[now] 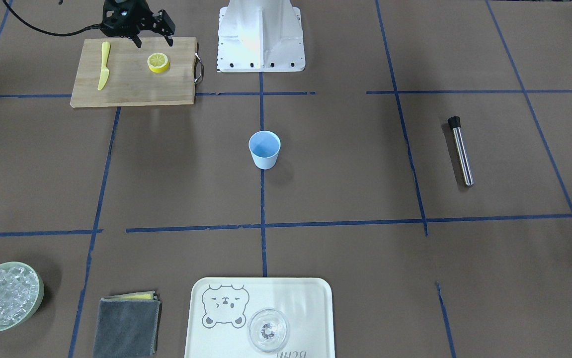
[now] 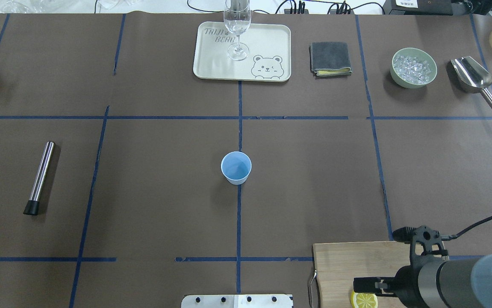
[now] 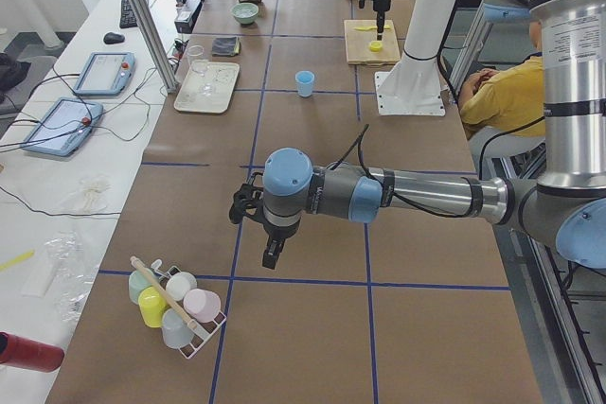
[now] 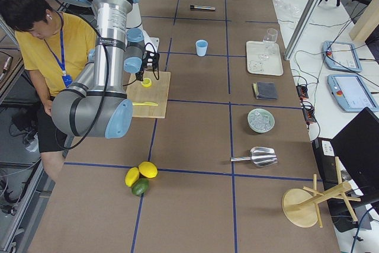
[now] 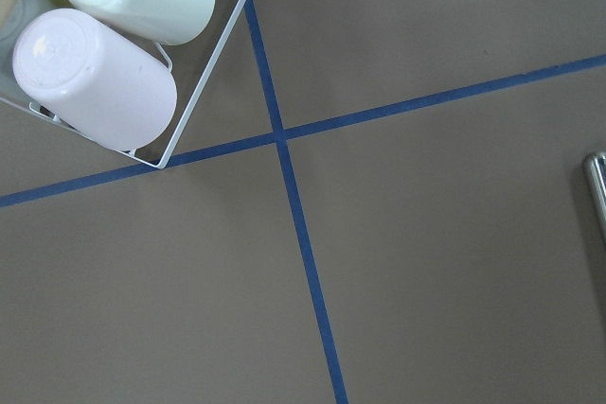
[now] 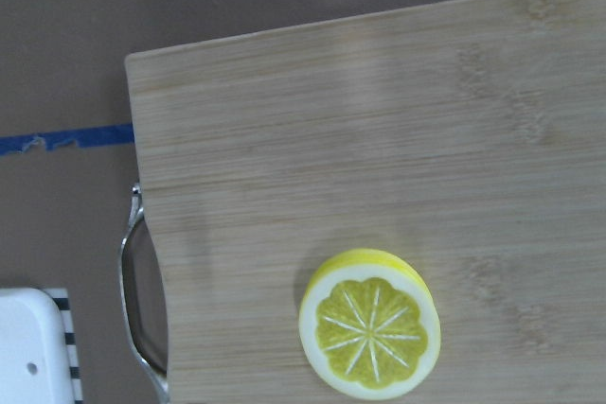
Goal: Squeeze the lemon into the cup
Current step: 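Move the right gripper over the lemon slice on the cutting board, then lower the right gripper and grasp the yellow lemon slice, then carry the lemon slice with the right gripper to the blue cup, then lower the lemon slice into the blue cup and open the right gripper, then raise the right gripper away from the cup while the left arm enters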
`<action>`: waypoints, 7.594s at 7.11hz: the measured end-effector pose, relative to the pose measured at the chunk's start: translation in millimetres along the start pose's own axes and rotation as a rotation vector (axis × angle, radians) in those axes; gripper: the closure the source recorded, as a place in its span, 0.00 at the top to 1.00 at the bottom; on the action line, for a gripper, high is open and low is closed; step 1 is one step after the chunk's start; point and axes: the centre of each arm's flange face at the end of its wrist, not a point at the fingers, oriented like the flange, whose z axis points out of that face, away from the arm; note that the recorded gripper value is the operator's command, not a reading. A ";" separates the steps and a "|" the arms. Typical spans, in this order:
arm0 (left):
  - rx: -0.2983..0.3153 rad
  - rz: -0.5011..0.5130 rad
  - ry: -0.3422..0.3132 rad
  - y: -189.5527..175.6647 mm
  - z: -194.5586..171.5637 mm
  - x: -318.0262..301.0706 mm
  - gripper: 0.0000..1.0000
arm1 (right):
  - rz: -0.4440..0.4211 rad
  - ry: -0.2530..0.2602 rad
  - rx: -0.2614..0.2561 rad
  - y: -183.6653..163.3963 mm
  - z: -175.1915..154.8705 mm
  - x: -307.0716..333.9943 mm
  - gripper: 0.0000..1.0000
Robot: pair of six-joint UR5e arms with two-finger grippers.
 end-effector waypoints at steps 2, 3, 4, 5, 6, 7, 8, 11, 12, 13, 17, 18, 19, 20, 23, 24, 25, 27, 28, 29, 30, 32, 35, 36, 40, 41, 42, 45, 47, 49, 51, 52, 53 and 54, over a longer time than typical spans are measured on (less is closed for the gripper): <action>0.002 0.003 0.000 0.1 -0.8 0.6 1.00 | -0.001 0.033 0.013 6.3 17.7 3.0 0.98; 0.003 0.005 -0.001 0.0 -1.5 1.0 1.00 | -0.001 0.041 0.016 6.6 24.4 3.6 0.98; 0.003 0.007 -0.001 -0.1 -1.6 1.1 1.00 | 0.000 0.045 0.019 6.6 31.0 2.1 0.98; 0.003 0.007 -0.001 0.0 -1.6 1.0 1.00 | 0.000 0.050 0.021 6.5 37.4 1.3 0.97; 0.003 0.007 -0.002 0.3 -1.4 0.7 1.00 | 0.001 0.054 0.025 5.3 41.4 1.7 0.96; 0.002 0.006 -0.002 0.6 -1.2 0.5 1.00 | 0.004 0.057 0.029 3.3 42.7 2.6 0.93; 0.002 0.006 -0.002 0.7 -1.1 0.5 1.00 | 0.007 0.059 0.033 1.2 43.2 3.4 0.87; 0.002 0.006 -0.002 0.8 -1.3 0.7 1.00 | 0.014 0.066 0.042 -3.9 45.8 5.7 0.77; 0.003 0.007 -0.003 0.6 -1.7 1.0 1.00 | 0.017 0.066 0.045 -5.2 45.6 5.8 0.73; 0.003 0.007 -0.003 0.8 -1.8 1.1 1.00 | 0.019 0.065 0.047 -6.8 44.9 5.6 0.69; 0.002 0.006 -0.004 3.7 -1.9 1.4 1.00 | 0.030 0.055 0.059 -13.8 39.8 4.0 0.62; 0.002 0.006 -0.004 4.5 -2.1 1.7 1.00 | 0.034 0.051 0.064 -16.5 37.5 3.4 0.62; 0.002 0.006 -0.003 4.7 -2.3 2.0 1.00 | 0.040 0.047 0.070 -19.9 34.6 3.0 0.63; 0.002 0.006 -0.003 5.0 -2.5 2.4 1.00 | 0.046 0.039 0.077 -23.9 28.8 1.6 0.63; 0.002 0.004 -0.002 6.2 -2.9 2.2 1.00 | 0.064 0.023 0.095 -33.6 6.7 -6.3 0.63; 0.002 0.004 -0.002 6.3 -2.9 2.0 1.00 | 0.072 0.011 0.102 -37.5 -3.1 -15.9 0.63; 0.002 0.004 -0.002 6.4 -2.7 2.0 1.00 | 0.083 -0.017 0.110 -43.5 -10.6 -31.6 0.63; 0.001 0.003 -0.001 6.6 -2.3 1.8 1.00 | 0.124 -0.053 0.141 -67.6 -22.9 -83.2 0.63; 0.000 0.002 -0.001 6.7 -2.1 1.5 1.00 | 0.155 -0.060 0.153 -88.4 -28.7 -120.3 0.63; 0.000 0.002 -0.001 6.8 -2.1 1.3 1.00 | 0.186 -0.067 0.164 -111.9 -33.7 -156.5 0.63; 0.000 0.002 -0.001 6.7 -2.1 1.5 1.00 | 0.212 -0.082 0.181 -137.1 -35.3 -193.8 0.64; 0.001 0.003 -0.001 6.5 -2.4 1.9 1.00 | 0.259 -0.103 0.214 -186.0 -35.9 -254.0 0.65; 0.004 0.006 0.000 5.9 -3.9 3.3 1.00 | 0.300 -0.078 0.235 -230.7 -20.8 -302.1 0.65; 0.005 0.006 0.001 5.8 -4.2 3.7 1.00 | 0.308 -0.074 0.235 -233.9 -17.5 -306.7 0.65; 0.006 0.007 0.002 5.7 -4.4 4.0 1.00 | 0.324 -0.069 0.241 -243.2 -11.1 -313.8 0.65; 0.006 0.007 0.002 5.7 -4.4 4.0 1.00 | 0.325 -0.071 0.243 -245.9 -7.7 -314.5 0.65; 0.006 0.007 0.002 5.7 -4.8 4.1 1.00 | 0.326 -0.072 0.245 -248.4 -4.8 -314.6 0.67; 0.009 0.008 0.001 5.4 -5.8 4.6 1.00 | 0.328 -0.069 0.246 -251.1 -1.5 -314.1 0.79; 0.010 0.009 0.000 5.2 -6.5 4.8 1.00 | 0.326 -0.068 0.248 -252.9 -2.0 -313.2 0.82; 0.010 0.010 0.002 5.5 -5.0 3.5 1.00 | 0.322 -0.077 0.249 -254.2 -5.8 -313.8 1.00; 0.005 0.002 0.029 6.4 0.7 2.5 1.00 | 0.323 -0.096 0.227 -256.7 -15.7 -311.0 1.00; 0.007 0.005 0.075 6.3 5.6 4.6 1.00 | 0.336 -0.106 0.193 -265.8 -31.3 -291.8 1.00; 0.011 0.034 0.110 2.7 14.3 13.4 1.00 | 0.339 -0.119 0.153 -272.6 -53.3 -255.7 1.00; 0.002 0.062 0.135 -5.5 32.5 29.7 1.00 | 0.327 -0.130 0.125 -270.7 -73.4 -218.5 1.00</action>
